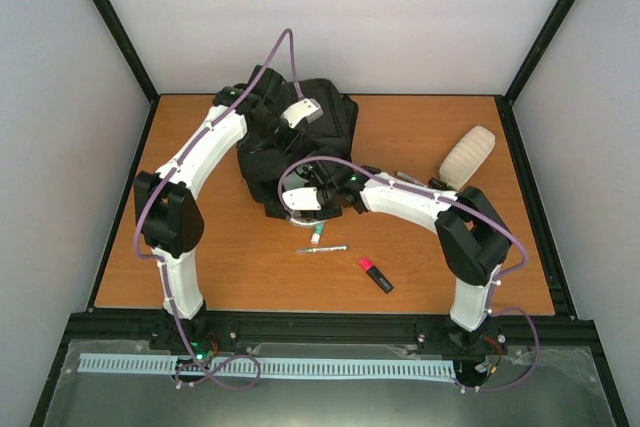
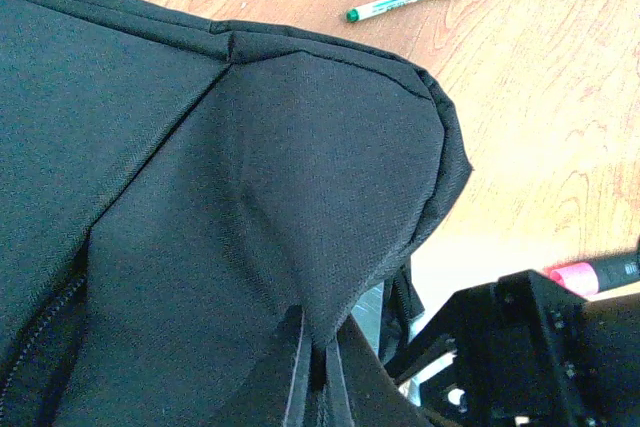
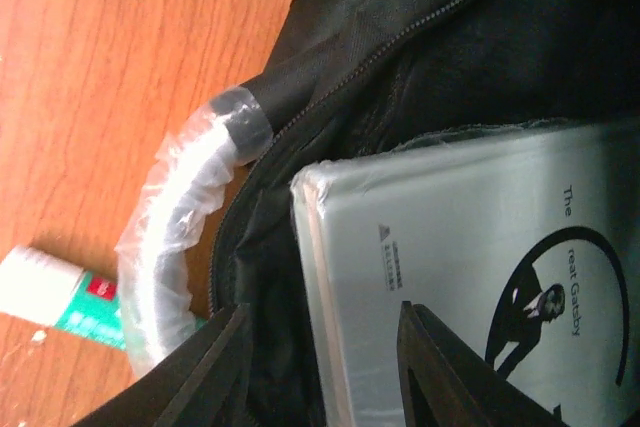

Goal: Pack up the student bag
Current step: Place the book in the student bag.

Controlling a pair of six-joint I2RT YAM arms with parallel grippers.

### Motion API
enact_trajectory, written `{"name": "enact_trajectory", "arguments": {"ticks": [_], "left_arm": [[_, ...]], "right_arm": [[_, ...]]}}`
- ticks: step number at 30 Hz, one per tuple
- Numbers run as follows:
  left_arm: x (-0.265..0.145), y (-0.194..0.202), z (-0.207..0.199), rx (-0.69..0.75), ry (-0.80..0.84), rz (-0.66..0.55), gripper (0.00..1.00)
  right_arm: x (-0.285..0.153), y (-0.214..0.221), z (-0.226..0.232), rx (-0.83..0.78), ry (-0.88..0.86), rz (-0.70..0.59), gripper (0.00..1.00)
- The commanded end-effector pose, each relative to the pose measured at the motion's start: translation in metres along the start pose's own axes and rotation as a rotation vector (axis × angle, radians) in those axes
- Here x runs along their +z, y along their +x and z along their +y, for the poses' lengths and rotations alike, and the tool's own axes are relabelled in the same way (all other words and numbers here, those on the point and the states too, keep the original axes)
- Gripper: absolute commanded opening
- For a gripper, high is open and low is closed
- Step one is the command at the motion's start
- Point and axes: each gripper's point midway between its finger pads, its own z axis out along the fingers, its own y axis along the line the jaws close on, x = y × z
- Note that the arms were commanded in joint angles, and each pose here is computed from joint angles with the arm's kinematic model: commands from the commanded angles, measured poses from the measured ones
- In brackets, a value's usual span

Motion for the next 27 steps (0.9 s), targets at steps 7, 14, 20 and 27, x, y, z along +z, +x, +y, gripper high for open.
{"name": "enact_trajectory", "arguments": {"ticks": [7,14,20,27], "left_arm": [[-0.036,-0.023,-0.031,0.09,0.042,-0.103,0.01],[-0.04,-0.022,-0.033,0.097,0.04,-0.106,0.01],[-0.041,-0.02,-0.036,0.097,0.05,-0.105,0.01],[-0.041,-0.019,-0.037,0.092,0.057,-0.103,0.01]], "right_arm": [[0.036,0.001,-0.041,-0.024,0.155,0.088,0.36],[0.057,0.005,-0.068,-0.065,0.234,0.135,0.34],[0.083,0.021,-0.11,0.001,0.326,0.22,0.27],[0.088,0.032,-0.156,0.029,0.478,0.265,0.27]]}}
